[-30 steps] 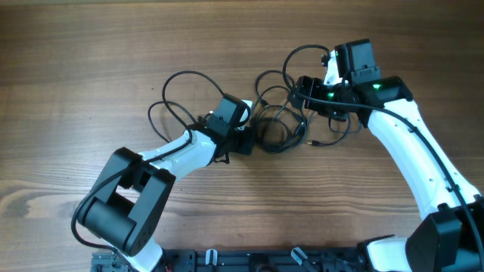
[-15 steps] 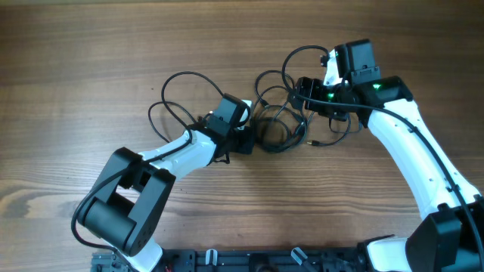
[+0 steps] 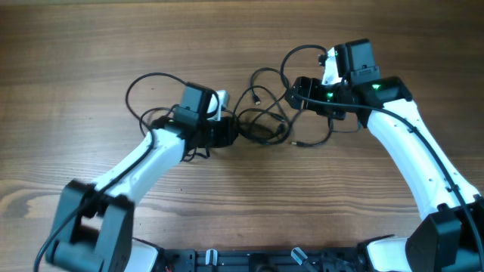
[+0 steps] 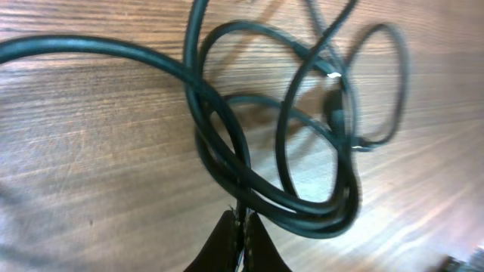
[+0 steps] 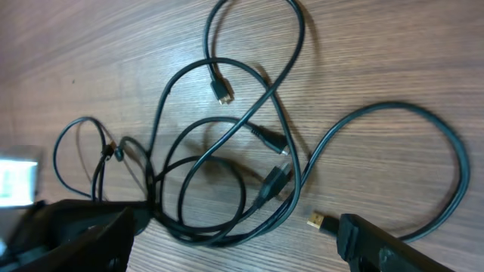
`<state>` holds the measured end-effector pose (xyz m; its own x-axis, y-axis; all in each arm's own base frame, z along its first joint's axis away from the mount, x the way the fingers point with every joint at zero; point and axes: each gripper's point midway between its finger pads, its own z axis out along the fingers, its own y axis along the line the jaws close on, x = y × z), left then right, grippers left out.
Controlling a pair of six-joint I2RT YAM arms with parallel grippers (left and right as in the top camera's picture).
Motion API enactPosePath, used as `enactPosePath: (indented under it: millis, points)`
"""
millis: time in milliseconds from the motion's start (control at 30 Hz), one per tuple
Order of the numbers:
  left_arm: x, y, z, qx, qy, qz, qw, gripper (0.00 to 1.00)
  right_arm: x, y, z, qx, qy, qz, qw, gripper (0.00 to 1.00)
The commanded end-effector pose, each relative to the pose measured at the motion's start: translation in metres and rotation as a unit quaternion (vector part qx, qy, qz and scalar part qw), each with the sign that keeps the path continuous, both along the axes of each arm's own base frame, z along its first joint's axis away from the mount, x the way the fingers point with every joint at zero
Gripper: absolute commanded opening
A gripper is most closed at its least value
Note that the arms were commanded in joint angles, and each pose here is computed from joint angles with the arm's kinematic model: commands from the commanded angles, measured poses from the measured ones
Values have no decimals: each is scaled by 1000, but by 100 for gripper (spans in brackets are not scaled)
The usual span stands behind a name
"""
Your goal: Untangle cables
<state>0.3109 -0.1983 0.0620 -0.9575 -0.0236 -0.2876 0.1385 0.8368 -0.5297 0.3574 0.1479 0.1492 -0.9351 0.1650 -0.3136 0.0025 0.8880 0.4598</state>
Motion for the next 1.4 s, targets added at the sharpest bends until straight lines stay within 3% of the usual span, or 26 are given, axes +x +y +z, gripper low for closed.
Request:
enactPosePath:
  millis: [0, 167, 367, 500, 567, 667, 767, 933, 1033, 1100, 1200, 1300, 1367]
  points:
    - [-8, 1, 46, -67, -15, -5, 998, 4, -7, 25, 1, 1, -13, 58, 998, 88]
    - [-16, 11, 87, -111, -30, 18, 993, 4, -20, 55, 2, 4, -19, 100, 995, 88]
    - [-13, 18, 93, -136, 2, 71, 988, 4, -38, 90, 8, 21, -40, 181, 982, 82]
    - [-15, 17, 100, -165, 15, 63, 984, 4, -46, 100, 8, 18, -48, 209, 977, 82]
    - [-13, 26, 92, -142, 17, 81, 986, 4, -45, 100, 8, 17, -48, 208, 977, 82]
    - [-17, 54, 63, -51, 39, 138, 988, 5, -44, 98, 7, 11, -49, 203, 978, 85]
    - [-26, 75, 29, 25, 73, 165, 983, 19, -38, 91, 5, -6, -48, 177, 983, 88]
    - [-23, 58, -7, 38, 88, 143, 985, 21, -36, 89, 4, -10, -47, 166, 985, 89]
    - [-45, 57, -32, 71, 144, 123, 979, 18, -38, 88, 3, -12, -42, 166, 985, 89]
    - [-58, 53, -29, 70, 139, 51, 986, 18, -38, 88, 3, -12, -42, 167, 985, 89]
    - [-74, 39, -13, 35, 108, -58, 992, 27, -38, 88, 3, -12, -42, 167, 985, 89]
    - [-82, 40, -5, 40, 85, -102, 990, 41, -38, 88, 3, -11, -41, 166, 985, 90]
    - [-85, 38, -9, 47, 74, -135, 987, 45, -38, 88, 3, -11, -41, 166, 985, 89]
